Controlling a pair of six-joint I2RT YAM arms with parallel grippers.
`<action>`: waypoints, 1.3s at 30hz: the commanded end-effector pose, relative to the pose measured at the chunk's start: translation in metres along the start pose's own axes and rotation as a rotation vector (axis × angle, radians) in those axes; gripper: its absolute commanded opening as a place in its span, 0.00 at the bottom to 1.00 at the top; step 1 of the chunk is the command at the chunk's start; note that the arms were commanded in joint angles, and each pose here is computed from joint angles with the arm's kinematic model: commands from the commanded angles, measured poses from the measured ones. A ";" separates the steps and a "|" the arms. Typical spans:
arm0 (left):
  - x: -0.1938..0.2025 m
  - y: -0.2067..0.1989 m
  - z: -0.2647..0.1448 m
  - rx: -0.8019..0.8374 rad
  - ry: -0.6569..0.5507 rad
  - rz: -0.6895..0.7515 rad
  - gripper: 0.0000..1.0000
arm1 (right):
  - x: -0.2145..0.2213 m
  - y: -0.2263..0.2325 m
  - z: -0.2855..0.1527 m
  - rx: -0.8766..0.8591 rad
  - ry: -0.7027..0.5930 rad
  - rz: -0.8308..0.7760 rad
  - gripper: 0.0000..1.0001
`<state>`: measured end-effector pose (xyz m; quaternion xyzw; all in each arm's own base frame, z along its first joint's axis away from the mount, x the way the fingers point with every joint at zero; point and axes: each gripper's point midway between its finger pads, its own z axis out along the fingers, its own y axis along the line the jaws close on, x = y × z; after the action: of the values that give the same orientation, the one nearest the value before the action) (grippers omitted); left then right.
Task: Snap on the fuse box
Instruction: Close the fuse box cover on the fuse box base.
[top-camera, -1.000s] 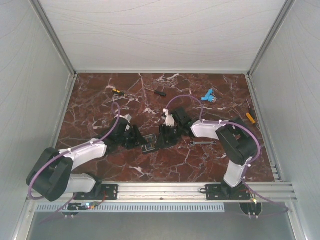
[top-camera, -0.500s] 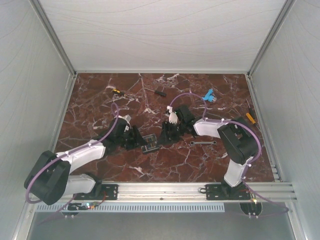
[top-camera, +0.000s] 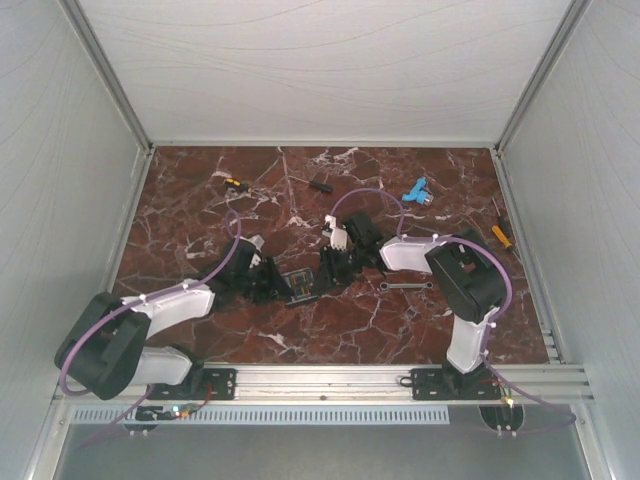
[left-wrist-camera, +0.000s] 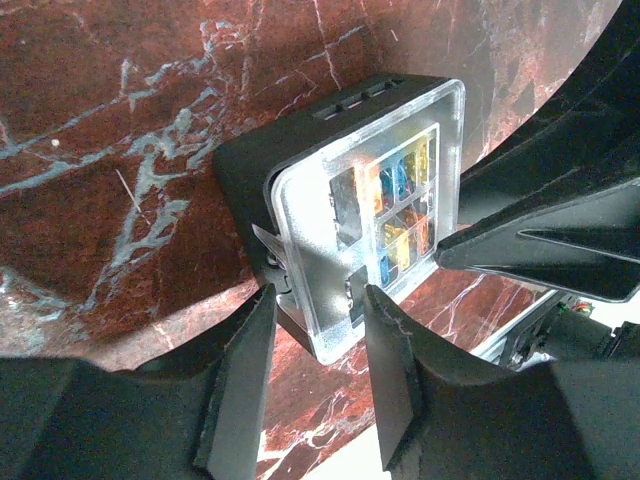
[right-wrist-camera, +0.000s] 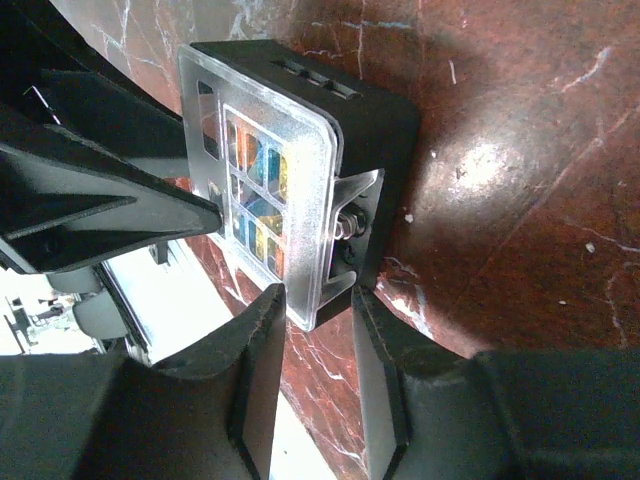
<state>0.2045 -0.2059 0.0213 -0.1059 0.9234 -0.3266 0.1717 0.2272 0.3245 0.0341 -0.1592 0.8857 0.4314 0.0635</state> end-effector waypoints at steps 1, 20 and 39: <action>0.019 0.018 0.004 -0.046 0.062 -0.024 0.38 | 0.017 -0.021 0.007 0.063 0.061 0.010 0.27; 0.028 0.006 0.005 0.031 0.096 0.030 0.34 | 0.045 -0.016 -0.017 0.132 0.053 0.001 0.26; -0.043 -0.047 -0.001 0.281 -0.021 0.041 0.49 | -0.056 0.001 -0.027 -0.073 -0.172 0.009 0.42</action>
<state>0.2288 -0.2133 0.0455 -0.0965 0.8867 -0.4115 0.1872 0.2754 0.3047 0.0671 -0.1161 0.8727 0.4533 0.1397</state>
